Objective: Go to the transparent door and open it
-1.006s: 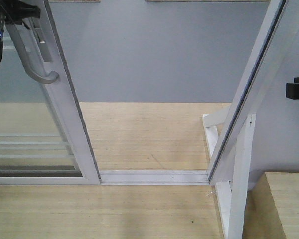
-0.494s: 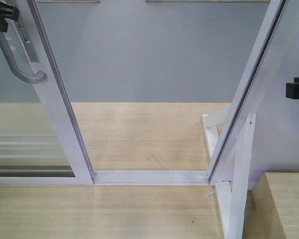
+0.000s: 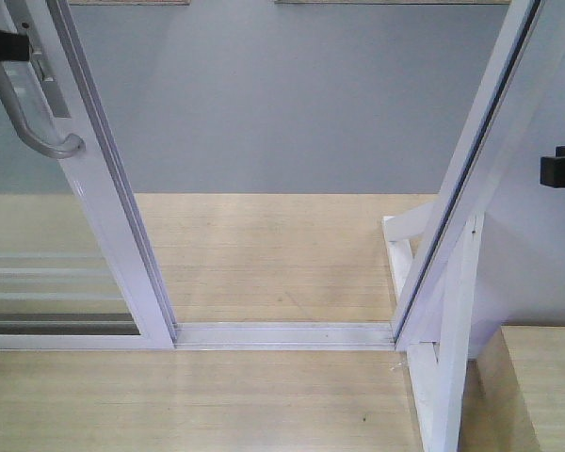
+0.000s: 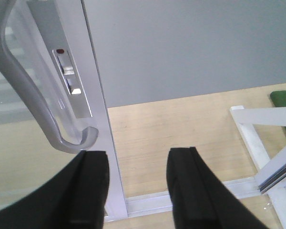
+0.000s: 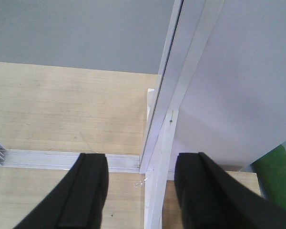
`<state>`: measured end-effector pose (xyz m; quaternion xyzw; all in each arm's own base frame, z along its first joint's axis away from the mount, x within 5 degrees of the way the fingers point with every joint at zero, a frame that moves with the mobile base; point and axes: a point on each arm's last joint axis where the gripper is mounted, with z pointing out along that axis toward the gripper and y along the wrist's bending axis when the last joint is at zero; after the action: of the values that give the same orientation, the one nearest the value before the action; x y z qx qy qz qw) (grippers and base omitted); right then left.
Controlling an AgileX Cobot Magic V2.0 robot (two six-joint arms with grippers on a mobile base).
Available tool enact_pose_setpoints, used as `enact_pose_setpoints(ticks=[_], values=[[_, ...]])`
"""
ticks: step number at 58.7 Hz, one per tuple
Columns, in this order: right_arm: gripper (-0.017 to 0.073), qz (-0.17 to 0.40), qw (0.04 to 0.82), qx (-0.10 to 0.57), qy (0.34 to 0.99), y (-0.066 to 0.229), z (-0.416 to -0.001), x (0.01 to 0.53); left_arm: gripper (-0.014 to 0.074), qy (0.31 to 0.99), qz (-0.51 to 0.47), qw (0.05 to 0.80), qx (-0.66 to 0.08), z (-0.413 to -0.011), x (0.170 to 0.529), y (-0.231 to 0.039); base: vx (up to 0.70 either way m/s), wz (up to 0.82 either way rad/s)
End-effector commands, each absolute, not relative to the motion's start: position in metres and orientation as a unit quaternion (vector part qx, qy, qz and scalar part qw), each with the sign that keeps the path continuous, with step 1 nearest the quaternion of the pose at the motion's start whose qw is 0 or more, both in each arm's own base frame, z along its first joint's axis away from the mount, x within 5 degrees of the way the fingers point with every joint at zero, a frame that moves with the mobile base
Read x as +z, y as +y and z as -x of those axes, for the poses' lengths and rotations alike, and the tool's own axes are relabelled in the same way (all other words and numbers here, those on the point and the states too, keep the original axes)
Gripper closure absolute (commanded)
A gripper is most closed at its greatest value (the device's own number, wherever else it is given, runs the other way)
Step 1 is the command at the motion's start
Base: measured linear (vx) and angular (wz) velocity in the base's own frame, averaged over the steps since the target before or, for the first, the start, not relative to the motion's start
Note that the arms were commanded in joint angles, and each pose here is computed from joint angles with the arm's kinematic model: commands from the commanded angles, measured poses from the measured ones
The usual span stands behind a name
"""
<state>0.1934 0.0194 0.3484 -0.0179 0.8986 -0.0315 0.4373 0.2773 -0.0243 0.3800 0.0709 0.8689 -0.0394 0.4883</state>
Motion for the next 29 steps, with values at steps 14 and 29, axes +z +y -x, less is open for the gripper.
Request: enact_pose_setpoints(ticks=[14, 29], values=[[0.0291, 0.024, 0.481, -0.031, 0.876, 0.019, -0.194, 0.364, 0.0187, 0.798, -0.041, 0.599, -0.050, -0.210, 0.388, -0.019, 0.00, 0.00], [0.0351, 0.024, 0.481, -0.030, 0.876, 0.019, -0.194, 0.364, 0.0187, 0.817, -0.051, 0.572, -0.055, -0.194, 0.384, -0.020, 0.00, 0.00]])
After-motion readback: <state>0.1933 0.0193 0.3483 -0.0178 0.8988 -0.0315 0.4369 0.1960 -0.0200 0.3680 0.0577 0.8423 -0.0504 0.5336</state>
